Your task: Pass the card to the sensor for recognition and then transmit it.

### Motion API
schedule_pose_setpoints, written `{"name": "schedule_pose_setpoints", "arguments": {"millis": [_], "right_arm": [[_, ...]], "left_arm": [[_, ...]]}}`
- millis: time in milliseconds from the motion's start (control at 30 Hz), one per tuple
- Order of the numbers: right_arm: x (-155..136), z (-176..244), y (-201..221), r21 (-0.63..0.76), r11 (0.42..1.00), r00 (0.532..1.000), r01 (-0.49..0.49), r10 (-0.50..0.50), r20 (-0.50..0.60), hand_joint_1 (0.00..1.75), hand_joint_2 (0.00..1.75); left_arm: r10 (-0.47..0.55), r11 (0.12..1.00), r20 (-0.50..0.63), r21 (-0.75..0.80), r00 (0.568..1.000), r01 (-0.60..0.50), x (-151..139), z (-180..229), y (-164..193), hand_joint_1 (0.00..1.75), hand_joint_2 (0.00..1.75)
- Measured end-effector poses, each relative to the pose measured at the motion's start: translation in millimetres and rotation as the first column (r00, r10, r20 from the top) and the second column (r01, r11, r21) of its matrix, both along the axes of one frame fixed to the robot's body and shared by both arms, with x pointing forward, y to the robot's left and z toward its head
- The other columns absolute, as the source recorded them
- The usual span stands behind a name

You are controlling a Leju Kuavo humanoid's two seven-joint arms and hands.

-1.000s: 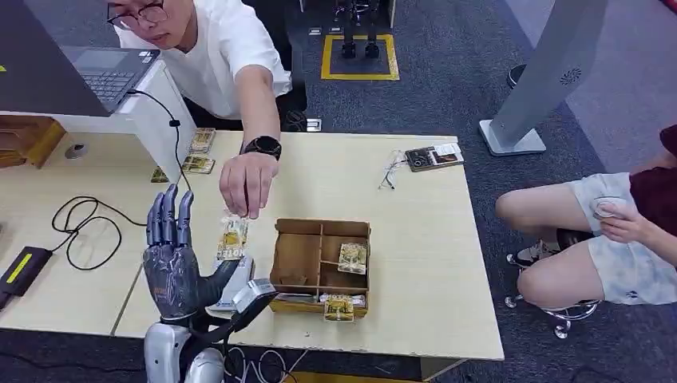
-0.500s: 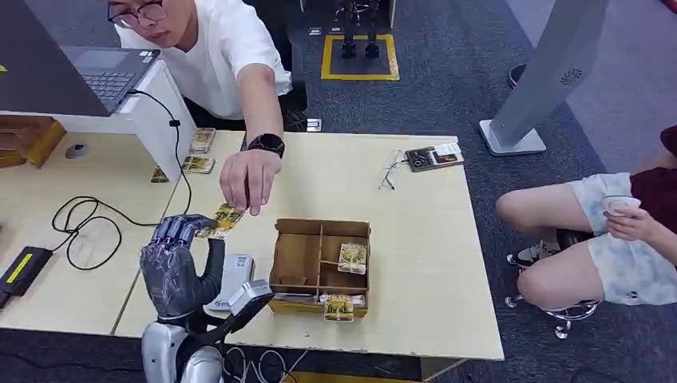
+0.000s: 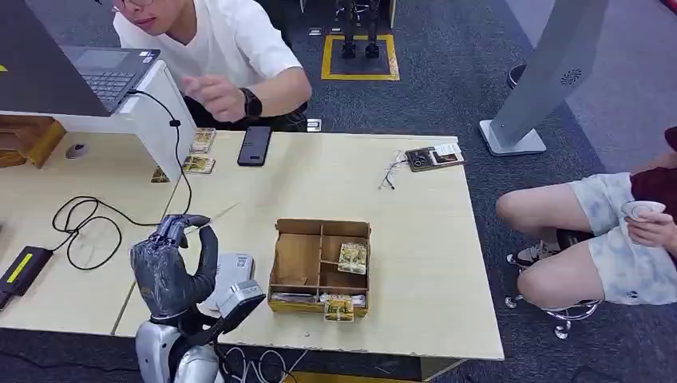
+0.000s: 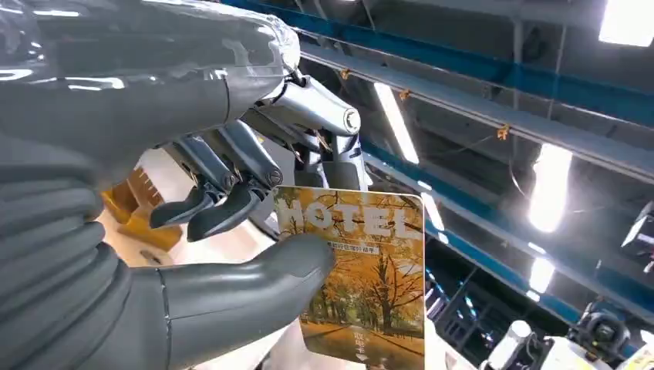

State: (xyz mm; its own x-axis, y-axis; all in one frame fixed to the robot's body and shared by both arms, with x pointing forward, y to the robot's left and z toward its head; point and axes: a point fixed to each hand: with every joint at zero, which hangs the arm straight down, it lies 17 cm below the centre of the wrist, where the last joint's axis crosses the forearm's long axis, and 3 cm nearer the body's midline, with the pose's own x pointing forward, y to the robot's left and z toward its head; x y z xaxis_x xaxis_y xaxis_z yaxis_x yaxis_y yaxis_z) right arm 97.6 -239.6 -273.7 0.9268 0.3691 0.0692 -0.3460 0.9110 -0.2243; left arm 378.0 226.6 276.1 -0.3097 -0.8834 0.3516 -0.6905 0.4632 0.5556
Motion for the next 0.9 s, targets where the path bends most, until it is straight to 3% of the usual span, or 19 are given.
{"name": "schedule_pose_setpoints", "arguments": {"millis": [333,533,900], "right_arm": [[39,7,3,0.009,1.0,0.998,-0.01,0.009,0.056,0.0,1.75],[50,9,16,0.117,0.985,0.982,0.129,-0.143,0.121,0.0,1.75],[39,8,30,0.255,0.895,0.911,0.367,-0.401,0.099,0.0,1.75]], "left_arm": [[0.024,0.999,0.127,0.023,0.992,-0.027,3,12,49,1.75,1.75],[0.106,0.994,0.108,0.007,0.988,-0.108,5,1,84,1.75,1.75],[0.163,0.987,0.089,-0.012,0.983,-0.163,-1,-8,108,1.75,1.75]]}}
